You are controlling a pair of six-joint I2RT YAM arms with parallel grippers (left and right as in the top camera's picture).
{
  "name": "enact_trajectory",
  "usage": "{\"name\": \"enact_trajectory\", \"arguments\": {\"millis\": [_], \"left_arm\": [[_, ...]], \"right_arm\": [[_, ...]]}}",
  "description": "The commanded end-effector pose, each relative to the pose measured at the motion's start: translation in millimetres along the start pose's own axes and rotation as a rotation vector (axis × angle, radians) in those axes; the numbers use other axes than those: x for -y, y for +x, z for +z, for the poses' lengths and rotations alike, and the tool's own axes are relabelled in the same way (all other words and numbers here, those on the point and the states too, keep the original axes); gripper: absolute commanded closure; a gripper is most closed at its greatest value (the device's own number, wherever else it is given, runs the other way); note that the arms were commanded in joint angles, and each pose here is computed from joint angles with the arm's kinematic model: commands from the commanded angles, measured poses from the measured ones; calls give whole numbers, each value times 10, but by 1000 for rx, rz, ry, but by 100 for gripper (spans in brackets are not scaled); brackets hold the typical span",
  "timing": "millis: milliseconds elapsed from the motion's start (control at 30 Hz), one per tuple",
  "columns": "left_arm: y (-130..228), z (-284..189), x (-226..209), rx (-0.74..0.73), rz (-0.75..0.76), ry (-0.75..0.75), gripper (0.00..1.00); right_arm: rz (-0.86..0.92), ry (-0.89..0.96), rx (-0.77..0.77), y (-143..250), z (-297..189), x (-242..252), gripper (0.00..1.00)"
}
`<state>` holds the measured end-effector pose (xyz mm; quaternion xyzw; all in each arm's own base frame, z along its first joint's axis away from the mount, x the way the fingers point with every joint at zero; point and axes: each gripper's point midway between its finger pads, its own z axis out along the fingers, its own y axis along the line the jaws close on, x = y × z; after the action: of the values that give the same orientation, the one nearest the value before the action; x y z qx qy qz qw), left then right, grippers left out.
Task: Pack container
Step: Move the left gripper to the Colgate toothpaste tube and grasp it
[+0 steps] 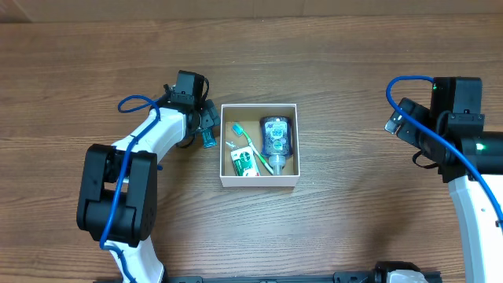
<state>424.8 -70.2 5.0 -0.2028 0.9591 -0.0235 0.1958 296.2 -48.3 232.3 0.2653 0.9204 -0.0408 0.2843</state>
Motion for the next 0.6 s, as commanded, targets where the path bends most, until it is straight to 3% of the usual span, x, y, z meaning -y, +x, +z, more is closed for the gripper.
{"name": "enact_trajectory", "arguments": {"millis": [0, 67, 200, 467, 567], "left_arm": [[166, 188, -95, -63, 65, -27, 41], [153, 173, -90, -65, 92, -27, 51], [131, 115, -83, -83, 115, -37, 59], [-61, -168, 1, -102, 175, -50, 65], [-163, -318, 51, -98, 184, -47, 73]], "right_arm": [[9, -2, 25, -74, -52, -1, 0], [9, -2, 25, -74, -52, -1, 0], [9, -2, 25, -74, -52, -1, 0], [9, -2, 25, -74, -52, -1, 0], [10, -2, 25, -74, -51, 0, 0]]}}
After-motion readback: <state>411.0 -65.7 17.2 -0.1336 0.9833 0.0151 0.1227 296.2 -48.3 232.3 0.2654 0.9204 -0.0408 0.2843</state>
